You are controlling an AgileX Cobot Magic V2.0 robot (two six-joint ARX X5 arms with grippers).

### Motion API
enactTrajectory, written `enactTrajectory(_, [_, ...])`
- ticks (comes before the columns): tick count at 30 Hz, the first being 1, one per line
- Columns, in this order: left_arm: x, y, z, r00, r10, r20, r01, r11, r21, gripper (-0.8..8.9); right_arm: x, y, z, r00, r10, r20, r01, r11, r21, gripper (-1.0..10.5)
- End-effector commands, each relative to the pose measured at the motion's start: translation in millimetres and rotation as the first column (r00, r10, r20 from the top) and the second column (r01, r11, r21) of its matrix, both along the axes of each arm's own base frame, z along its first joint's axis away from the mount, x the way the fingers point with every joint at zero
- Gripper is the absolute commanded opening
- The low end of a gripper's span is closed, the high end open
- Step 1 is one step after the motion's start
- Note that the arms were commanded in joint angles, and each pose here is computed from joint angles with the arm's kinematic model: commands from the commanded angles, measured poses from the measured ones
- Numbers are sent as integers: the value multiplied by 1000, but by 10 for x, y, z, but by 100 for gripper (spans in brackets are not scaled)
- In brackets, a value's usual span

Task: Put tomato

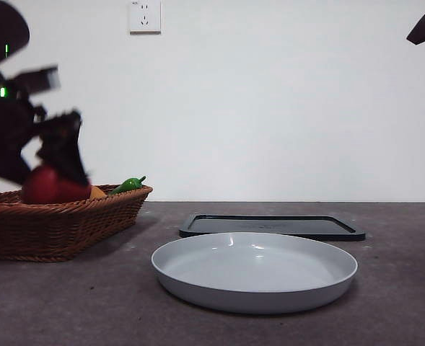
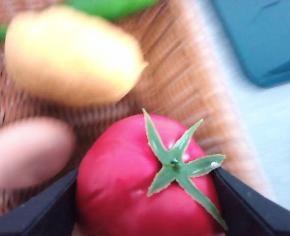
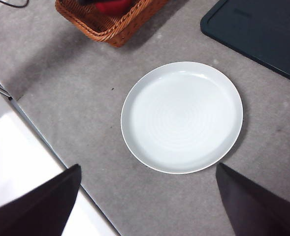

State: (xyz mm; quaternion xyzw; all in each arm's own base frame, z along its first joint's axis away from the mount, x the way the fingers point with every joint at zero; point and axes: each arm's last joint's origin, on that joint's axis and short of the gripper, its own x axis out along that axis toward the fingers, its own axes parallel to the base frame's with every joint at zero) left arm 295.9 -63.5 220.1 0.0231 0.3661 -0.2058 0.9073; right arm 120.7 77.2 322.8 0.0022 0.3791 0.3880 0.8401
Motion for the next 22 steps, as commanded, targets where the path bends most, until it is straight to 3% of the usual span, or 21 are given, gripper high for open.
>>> enactTrajectory(1, [-57,-81,351,993,-58,107,66,995,-77,243,11,19,66,1000,6,28,-6,1000,17,435])
enactTrajectory(5, [-269,-223,635,976,-134,174,165,969,-182,243,14,21,70,999,5,33,-6,1000,19,435])
enactTrajectory(10, [-498,-487,795,941,-255,221,303,927,-223,244,14,21,70,999,5,33,-6,1000,19,435])
enactTrajectory(22, [-620,-1334,426,846,-509,158,533,817,-219,244,14,21,70,999,5,33,-6,1000,19,435])
